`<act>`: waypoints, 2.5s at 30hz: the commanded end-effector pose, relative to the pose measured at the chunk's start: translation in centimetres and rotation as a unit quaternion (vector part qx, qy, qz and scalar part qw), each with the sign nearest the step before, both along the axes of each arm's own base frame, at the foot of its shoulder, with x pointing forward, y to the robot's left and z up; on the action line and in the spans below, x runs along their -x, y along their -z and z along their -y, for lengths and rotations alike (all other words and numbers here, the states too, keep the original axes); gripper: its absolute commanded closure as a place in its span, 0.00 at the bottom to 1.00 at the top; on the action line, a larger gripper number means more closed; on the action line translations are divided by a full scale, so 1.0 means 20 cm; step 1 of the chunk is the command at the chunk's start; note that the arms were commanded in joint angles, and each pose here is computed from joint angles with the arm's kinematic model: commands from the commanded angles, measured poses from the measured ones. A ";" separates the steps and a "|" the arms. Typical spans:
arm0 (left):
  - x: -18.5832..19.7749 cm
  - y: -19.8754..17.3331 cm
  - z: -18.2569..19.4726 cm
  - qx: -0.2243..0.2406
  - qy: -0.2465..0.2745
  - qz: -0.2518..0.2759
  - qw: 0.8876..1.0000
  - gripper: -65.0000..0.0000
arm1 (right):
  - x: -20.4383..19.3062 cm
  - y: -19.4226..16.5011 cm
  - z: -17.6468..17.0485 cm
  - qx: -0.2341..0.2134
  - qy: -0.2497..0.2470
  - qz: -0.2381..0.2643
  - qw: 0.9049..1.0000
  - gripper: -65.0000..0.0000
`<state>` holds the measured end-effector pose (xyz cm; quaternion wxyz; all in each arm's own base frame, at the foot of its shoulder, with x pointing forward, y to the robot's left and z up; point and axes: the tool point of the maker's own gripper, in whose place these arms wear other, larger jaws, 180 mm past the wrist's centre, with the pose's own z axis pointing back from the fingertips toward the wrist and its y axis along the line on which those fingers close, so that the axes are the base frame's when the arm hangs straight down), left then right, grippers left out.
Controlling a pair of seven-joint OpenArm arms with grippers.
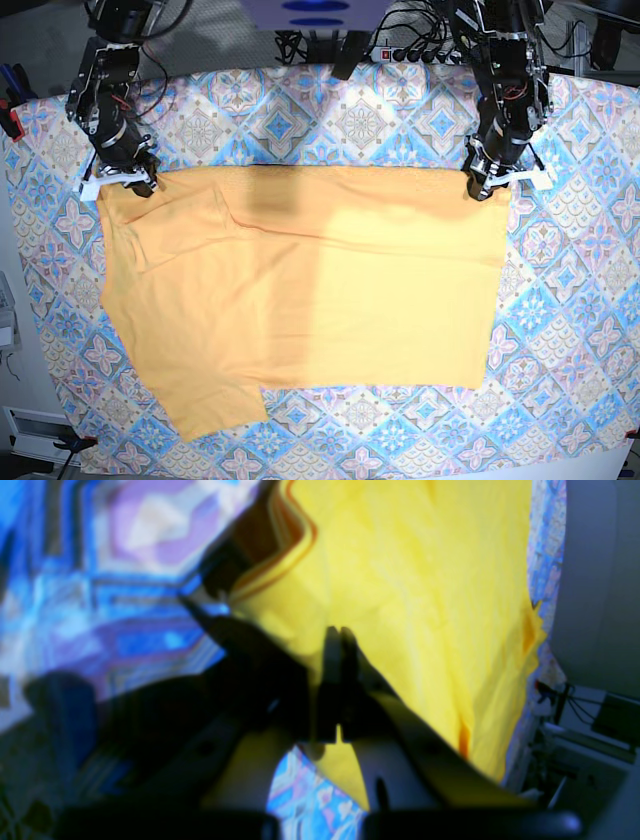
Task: Fold the T-shirt properly
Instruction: 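Drag the held shoulder edge with both grippers toward the robot base, then release the shoulder edge and move both grippers down the shirt's sides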
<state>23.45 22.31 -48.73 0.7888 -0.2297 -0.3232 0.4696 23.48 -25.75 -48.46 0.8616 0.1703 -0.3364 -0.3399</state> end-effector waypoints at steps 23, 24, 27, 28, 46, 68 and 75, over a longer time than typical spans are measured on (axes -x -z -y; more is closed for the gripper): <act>0.73 -0.09 -0.15 -0.066 0.020 -0.100 0.993 1.00 | 0.67 -0.09 0.27 0.067 0.010 -0.108 0.992 0.99; 0.73 -0.09 -0.14 -0.064 0.022 -0.100 0.993 1.00 | 0.66 -0.10 0.27 0.068 0.009 -0.105 0.992 0.99; 0.69 -0.12 -0.12 -0.062 0.028 -0.088 0.994 0.95 | 0.65 -0.12 0.27 0.073 0.005 -0.103 0.992 0.97; 0.69 -0.13 -0.10 -0.055 0.030 -0.085 0.994 0.88 | 0.65 -0.13 0.27 0.075 0.005 -0.102 0.992 0.94; 0.71 -0.33 -0.10 -0.012 0.030 -0.060 0.998 0.57 | 0.75 -0.31 0.46 0.128 0.055 -0.085 0.987 0.71; 0.04 -0.64 -0.24 -0.062 0.042 0.098 0.992 0.57 | 0.04 -0.63 0.24 0.143 -0.056 0.045 0.987 0.71; -0.19 -0.58 -0.33 -0.056 0.028 0.101 0.993 0.57 | -0.16 -0.61 0.14 0.184 -0.106 0.044 0.976 0.71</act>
